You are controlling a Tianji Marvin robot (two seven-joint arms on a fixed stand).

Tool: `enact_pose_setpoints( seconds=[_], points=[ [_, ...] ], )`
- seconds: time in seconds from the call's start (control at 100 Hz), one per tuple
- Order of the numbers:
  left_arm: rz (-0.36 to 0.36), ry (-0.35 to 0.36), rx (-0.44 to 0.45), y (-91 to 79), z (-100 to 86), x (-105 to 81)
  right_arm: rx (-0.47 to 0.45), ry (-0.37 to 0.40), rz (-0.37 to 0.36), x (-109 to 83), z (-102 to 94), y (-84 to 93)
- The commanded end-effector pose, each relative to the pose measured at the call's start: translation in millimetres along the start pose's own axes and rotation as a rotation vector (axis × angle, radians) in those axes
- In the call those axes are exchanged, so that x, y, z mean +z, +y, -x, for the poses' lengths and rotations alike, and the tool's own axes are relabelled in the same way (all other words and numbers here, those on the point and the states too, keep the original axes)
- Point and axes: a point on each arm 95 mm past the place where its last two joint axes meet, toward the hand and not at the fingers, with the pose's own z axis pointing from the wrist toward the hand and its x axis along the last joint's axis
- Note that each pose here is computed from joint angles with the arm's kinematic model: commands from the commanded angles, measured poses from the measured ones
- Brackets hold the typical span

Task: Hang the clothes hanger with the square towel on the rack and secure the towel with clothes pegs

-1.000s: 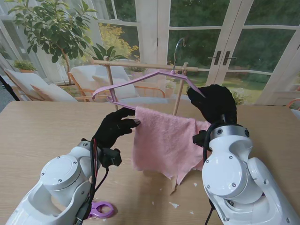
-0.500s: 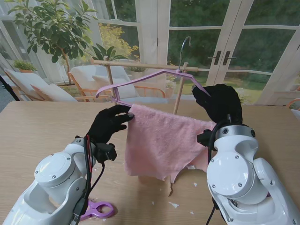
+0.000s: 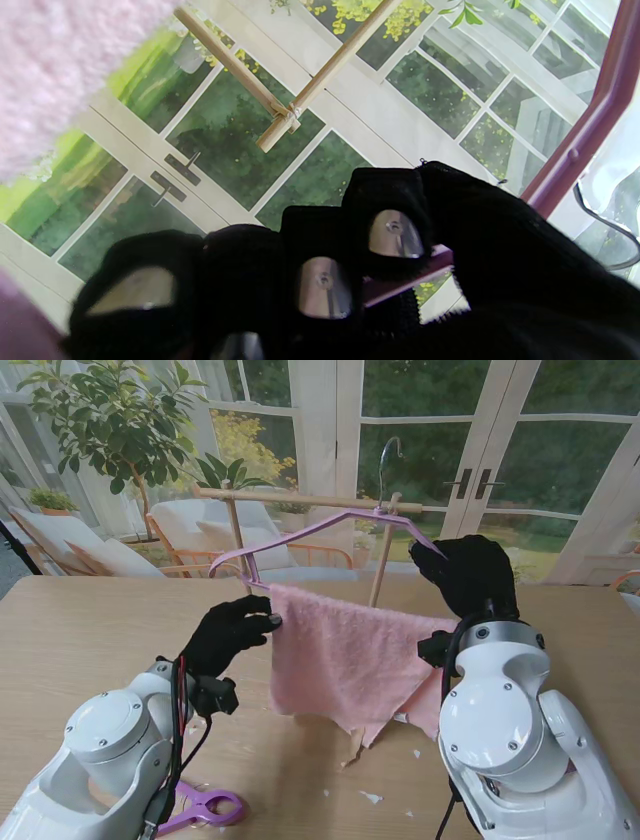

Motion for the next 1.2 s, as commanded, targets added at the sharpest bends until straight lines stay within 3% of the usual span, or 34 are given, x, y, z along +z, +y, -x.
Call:
enact_pose_setpoints(
  seconds=[0.0, 0.25, 0.48, 0.89, 1.08, 1.19],
  points=[
    [0.008, -0.059, -0.016, 0.8, 20.7, -3.2, 0.032, 0.015, 0.010, -1.5, -10.8, 5.4],
    [0.050, -0.071, 0.034, -1.7, 30.5, -5.8, 0.039, 0.012, 0.016, -0.2, -15.0, 5.7],
    [0.037, -0.102, 0.076, -11.6, 38.3, -6.2, 0.037, 0.010, 0.019, 1.7, -16.3, 8.2],
    [0.019, -0.070, 0.130, -29.8, 25.9, -7.3, 0.009, 0.026, -0.012, 2.0, -13.1, 7.8],
    [-0.057, -0.057, 0.312, -45.0, 25.6, -2.6, -0.002, 0.034, -0.022, 3.3, -13.8, 10.3],
    [-0.048, -0.066, 0.444, -53.7, 32.0, 1.7, -0.005, 0.039, -0.028, 3.5, -15.5, 10.6]
  ],
)
